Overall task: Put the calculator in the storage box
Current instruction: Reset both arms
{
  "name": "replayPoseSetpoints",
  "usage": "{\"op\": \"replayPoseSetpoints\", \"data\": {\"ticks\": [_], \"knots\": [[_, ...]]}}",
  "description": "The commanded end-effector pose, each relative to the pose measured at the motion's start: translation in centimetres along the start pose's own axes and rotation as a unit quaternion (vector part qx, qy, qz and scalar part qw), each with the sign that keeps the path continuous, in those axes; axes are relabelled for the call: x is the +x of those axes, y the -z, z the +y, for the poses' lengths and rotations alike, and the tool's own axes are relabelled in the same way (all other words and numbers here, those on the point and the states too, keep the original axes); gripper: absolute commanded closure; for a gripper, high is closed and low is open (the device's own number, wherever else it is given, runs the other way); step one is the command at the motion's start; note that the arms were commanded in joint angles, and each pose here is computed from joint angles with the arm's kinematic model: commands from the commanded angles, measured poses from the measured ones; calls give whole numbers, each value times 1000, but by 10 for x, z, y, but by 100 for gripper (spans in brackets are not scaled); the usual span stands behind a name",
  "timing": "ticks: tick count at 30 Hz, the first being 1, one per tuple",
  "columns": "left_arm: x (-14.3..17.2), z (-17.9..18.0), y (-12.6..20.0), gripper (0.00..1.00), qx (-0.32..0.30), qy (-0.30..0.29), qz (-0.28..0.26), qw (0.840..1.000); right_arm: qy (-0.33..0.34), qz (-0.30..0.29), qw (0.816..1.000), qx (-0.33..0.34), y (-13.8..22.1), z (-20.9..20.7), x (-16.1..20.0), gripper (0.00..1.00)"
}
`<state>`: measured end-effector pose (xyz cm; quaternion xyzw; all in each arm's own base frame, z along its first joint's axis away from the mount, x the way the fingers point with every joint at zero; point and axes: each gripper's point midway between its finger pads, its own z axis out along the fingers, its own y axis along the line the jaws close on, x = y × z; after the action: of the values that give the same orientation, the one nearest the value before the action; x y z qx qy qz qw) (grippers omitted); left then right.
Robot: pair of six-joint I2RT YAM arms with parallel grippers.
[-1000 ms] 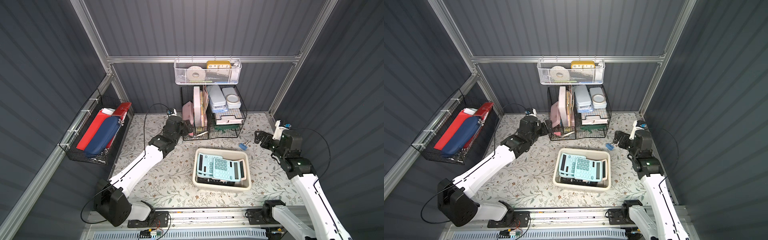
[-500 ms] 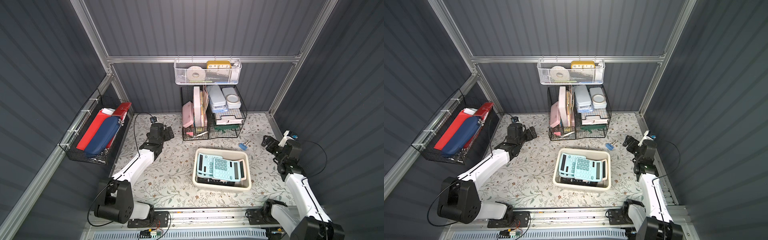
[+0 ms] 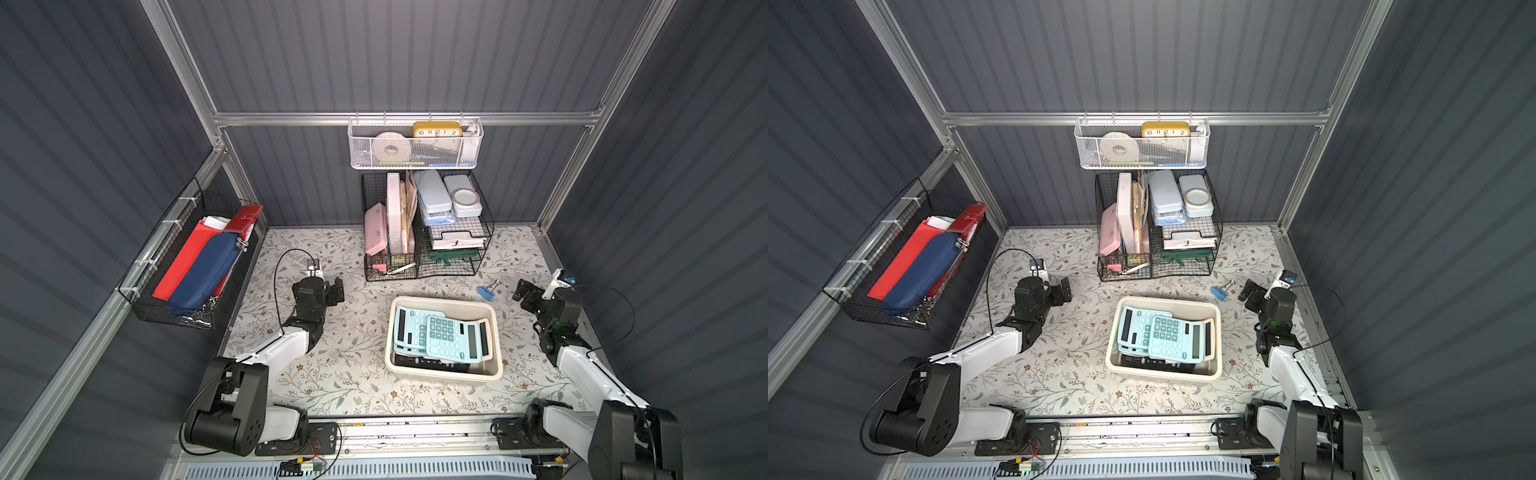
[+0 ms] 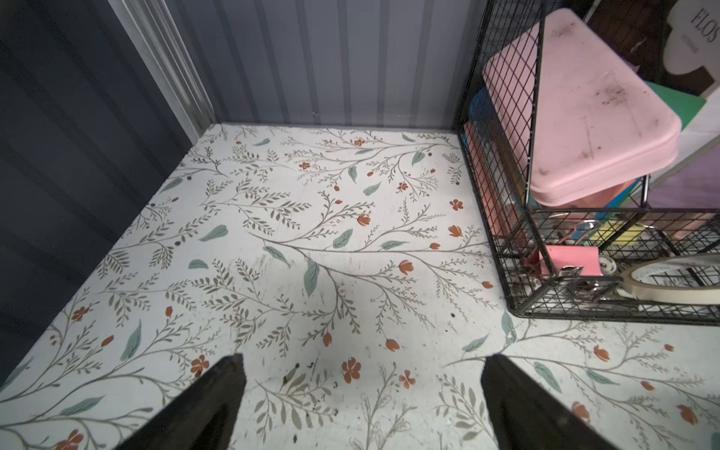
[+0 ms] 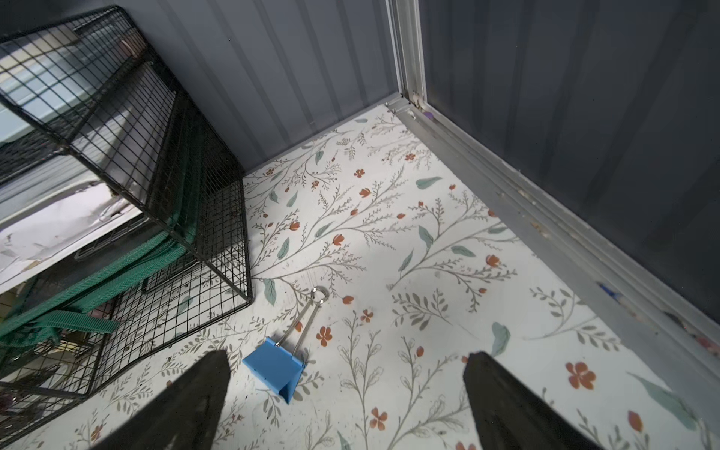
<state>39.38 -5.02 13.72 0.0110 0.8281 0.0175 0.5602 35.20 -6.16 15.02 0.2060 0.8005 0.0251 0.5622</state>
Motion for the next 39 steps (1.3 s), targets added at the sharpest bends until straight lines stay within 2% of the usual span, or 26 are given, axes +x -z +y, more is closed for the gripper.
{"op": "replayPoseSetpoints", "data": {"ticks": [1, 6, 11, 15, 18, 23, 24, 26, 30, 34, 39], "knots": [[-31, -1, 16, 1, 21, -16, -103, 994, 48, -39, 998, 23, -4, 2, -6, 1], [-46, 10, 34, 1, 9, -23, -165, 986, 89, -42, 995, 9, -18, 21, 13, 1], [-55, 28, 44, 1, 2, -5, -211, 977, 151, -62, 987, 5, -22, 41, 12, 1], [-62, 40, 46, 1, -1, 10, -246, 969, 141, -95, 985, 24, -23, 30, 13, 1], [-65, 42, 41, 1, -1, 9, -262, 965, 150, -85, 985, 14, -35, 33, 24, 1], [-61, 37, 37, 1, 33, 9, -295, 955, 147, -110, 983, 9, -35, 32, 26, 1], [-59, 39, 33, 1, 32, 11, -297, 954, 149, -109, 983, 6, -36, 33, 26, 1], [-49, 49, 15, 1, 35, 30, -264, 963, 159, -102, 982, -6, -38, 38, 28, 1], [-44, 41, -3, 1, 59, 11, -242, 968, 163, -78, 983, -17, -47, 43, 29, 1], [-41, 49, -29, 1, 41, 26, -196, 979, 158, -59, 985, -23, -51, 41, 31, 1], [-43, 48, -32, 1, 40, 22, -195, 980, 157, -60, 985, -24, -51, 41, 31, 1]]}}
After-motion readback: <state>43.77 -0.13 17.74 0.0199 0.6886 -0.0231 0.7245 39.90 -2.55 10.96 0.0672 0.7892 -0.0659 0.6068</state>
